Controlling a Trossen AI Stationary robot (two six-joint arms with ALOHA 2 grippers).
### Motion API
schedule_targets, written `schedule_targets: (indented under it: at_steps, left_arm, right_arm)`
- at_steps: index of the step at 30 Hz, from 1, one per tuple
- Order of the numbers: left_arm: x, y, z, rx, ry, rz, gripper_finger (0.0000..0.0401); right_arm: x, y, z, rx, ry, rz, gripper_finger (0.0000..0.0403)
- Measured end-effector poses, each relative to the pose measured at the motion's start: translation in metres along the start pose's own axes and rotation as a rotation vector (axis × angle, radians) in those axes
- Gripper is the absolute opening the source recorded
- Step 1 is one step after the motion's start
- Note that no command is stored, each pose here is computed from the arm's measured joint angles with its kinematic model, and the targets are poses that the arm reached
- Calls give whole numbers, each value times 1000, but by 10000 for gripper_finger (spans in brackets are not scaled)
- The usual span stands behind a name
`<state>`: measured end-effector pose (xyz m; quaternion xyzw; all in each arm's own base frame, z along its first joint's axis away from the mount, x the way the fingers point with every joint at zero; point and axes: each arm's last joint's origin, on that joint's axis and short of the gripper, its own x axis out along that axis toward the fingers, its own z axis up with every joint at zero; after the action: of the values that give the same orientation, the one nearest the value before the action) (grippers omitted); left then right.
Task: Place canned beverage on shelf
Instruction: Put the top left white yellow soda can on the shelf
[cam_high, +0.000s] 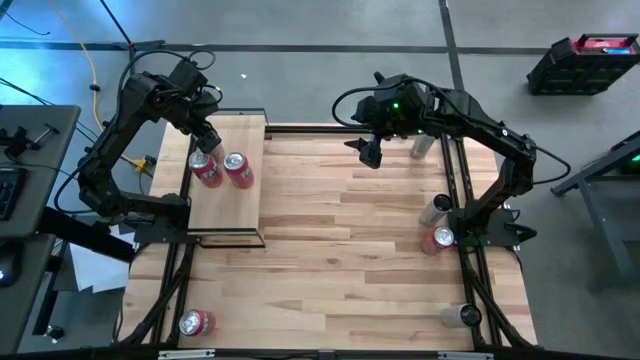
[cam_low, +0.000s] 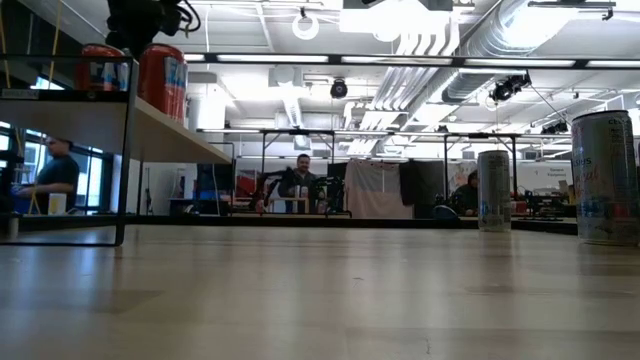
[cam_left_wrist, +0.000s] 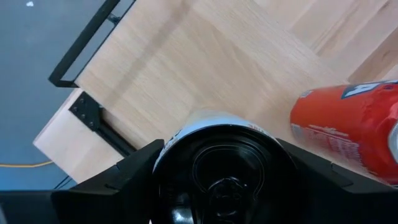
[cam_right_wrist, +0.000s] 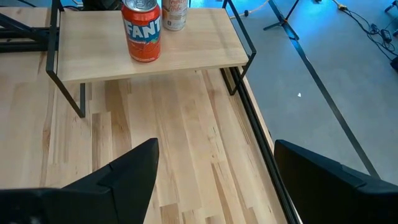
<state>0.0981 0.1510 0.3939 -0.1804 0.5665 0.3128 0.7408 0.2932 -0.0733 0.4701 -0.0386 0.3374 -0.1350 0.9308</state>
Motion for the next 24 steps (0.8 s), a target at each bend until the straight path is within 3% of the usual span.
schedule_targets:
  at_steps: [6, 24]
  left_arm:
    - [-1, 0, 0, 0, -4, 13, 293]
    - [-1, 0, -1, -8, -6, 5, 296]
  right_arm:
    - [0, 0, 0, 0, 0, 0, 305]
    - [0, 0, 0, 0, 0, 0, 305]
